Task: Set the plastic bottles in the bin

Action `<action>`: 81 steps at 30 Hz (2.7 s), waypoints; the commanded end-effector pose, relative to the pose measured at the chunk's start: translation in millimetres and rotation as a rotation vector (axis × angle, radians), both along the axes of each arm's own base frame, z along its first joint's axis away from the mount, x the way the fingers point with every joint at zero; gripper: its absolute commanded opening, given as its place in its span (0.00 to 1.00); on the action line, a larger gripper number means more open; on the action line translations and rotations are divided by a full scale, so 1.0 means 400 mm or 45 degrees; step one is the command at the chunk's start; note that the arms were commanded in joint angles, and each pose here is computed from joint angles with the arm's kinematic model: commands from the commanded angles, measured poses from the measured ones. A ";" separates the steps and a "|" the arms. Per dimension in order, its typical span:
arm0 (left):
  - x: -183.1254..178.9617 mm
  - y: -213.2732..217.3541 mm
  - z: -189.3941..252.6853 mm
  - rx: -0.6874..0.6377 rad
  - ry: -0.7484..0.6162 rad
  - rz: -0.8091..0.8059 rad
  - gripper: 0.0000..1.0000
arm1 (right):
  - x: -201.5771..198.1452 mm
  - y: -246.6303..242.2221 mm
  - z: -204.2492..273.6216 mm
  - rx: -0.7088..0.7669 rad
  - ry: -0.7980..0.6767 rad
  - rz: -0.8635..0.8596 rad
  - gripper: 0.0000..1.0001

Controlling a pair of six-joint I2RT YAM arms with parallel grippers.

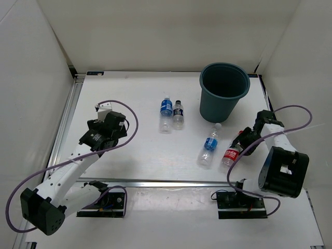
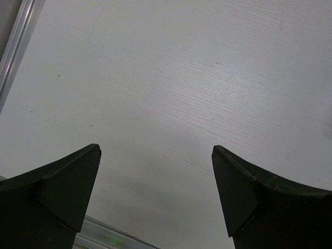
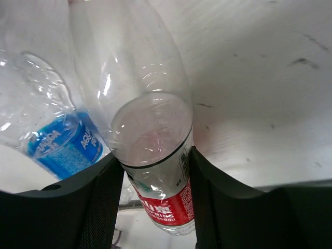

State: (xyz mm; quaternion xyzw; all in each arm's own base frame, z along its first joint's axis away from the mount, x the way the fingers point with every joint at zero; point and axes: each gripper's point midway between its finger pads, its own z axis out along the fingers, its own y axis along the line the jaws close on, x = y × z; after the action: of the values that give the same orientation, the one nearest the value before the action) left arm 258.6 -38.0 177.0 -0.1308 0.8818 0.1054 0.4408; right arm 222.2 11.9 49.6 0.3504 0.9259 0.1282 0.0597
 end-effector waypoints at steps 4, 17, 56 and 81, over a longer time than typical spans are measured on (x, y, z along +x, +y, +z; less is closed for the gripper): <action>0.015 0.010 0.009 -0.015 -0.031 0.097 1.00 | 0.050 -0.039 0.200 -0.081 -0.193 -0.043 0.27; 0.062 -0.020 0.002 -0.022 0.006 0.130 1.00 | 0.285 -0.031 0.927 -0.131 -1.328 -0.038 0.17; 0.215 -0.171 0.021 -0.084 0.104 -0.036 1.00 | 0.079 0.264 0.494 -0.113 -0.800 0.565 1.00; 0.048 -0.177 -0.030 -0.206 0.134 -0.160 1.00 | -0.011 0.271 -0.020 -0.231 -0.329 0.433 1.00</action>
State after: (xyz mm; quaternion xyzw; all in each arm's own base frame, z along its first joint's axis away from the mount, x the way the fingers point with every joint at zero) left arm 281.1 -107.8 157.7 -0.1020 0.9204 0.0305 0.3763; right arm 198.7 115.0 44.3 0.1573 0.9683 0.0990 0.1672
